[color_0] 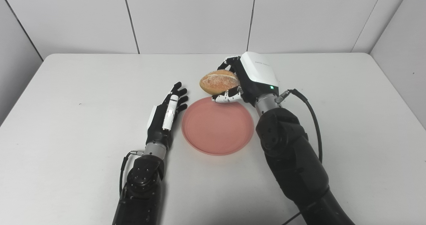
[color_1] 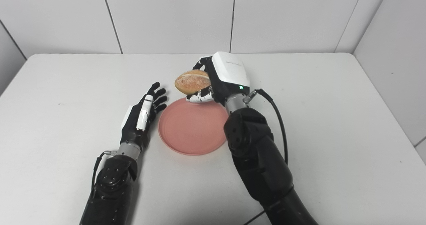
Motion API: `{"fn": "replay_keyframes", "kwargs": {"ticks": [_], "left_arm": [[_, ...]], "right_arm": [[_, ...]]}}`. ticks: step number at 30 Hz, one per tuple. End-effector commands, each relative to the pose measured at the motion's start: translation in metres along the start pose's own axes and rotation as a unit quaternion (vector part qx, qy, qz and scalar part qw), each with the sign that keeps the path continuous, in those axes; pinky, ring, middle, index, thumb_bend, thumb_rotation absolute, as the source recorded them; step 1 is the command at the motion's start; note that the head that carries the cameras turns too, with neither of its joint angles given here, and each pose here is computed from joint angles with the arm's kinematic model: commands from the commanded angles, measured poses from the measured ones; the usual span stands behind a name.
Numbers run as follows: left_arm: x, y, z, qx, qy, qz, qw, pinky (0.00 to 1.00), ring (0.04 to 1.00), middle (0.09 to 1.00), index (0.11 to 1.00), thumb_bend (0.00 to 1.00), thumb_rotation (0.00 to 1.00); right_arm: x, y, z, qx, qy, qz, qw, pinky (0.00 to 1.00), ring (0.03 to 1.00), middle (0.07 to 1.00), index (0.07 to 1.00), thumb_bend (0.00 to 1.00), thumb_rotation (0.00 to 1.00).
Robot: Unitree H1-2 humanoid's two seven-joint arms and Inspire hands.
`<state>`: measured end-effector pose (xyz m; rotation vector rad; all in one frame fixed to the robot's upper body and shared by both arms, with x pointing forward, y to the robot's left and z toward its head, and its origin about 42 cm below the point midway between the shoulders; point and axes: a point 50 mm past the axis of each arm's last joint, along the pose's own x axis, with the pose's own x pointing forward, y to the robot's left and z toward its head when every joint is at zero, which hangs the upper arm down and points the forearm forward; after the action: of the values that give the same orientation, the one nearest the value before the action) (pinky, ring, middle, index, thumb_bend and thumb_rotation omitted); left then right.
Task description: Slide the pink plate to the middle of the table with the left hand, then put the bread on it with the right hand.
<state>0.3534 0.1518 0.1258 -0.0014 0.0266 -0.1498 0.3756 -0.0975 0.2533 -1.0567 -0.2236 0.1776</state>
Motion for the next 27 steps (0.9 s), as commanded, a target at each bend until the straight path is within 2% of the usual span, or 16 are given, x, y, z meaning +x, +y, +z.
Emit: {"fn": "replay_keyframes", "kwargs": {"ticks": [1,14,17,27], "left_arm": [[0.005,-0.011,0.012,0.0,-0.021,-0.01,1.0,0.85,0.88,0.895,0.895,0.32,1.0],[0.004,-0.009,0.015,-0.006,-0.019,-0.007,1.0,0.86,0.884,0.899,0.897,0.35,1.0],[0.004,-0.009,0.015,-0.008,-0.019,-0.007,1.0,0.86,0.885,0.901,0.898,0.35,1.0],[0.004,-0.008,0.014,-0.008,-0.021,-0.01,1.0,0.86,0.889,0.906,0.907,0.35,1.0]], "right_arm": [[0.001,-0.013,0.015,0.0,-0.029,-0.022,0.999,0.19,0.267,0.473,0.486,0.53,0.0],[-0.012,0.012,0.006,-0.02,-0.015,0.009,1.0,0.2,0.276,0.474,0.485,0.53,0.0],[-0.014,0.018,0.004,-0.027,-0.018,0.012,0.999,0.21,0.295,0.413,0.524,0.52,0.0],[-0.015,0.035,-0.004,-0.032,-0.006,0.04,0.999,0.24,0.32,0.408,0.53,0.52,0.0]]}}
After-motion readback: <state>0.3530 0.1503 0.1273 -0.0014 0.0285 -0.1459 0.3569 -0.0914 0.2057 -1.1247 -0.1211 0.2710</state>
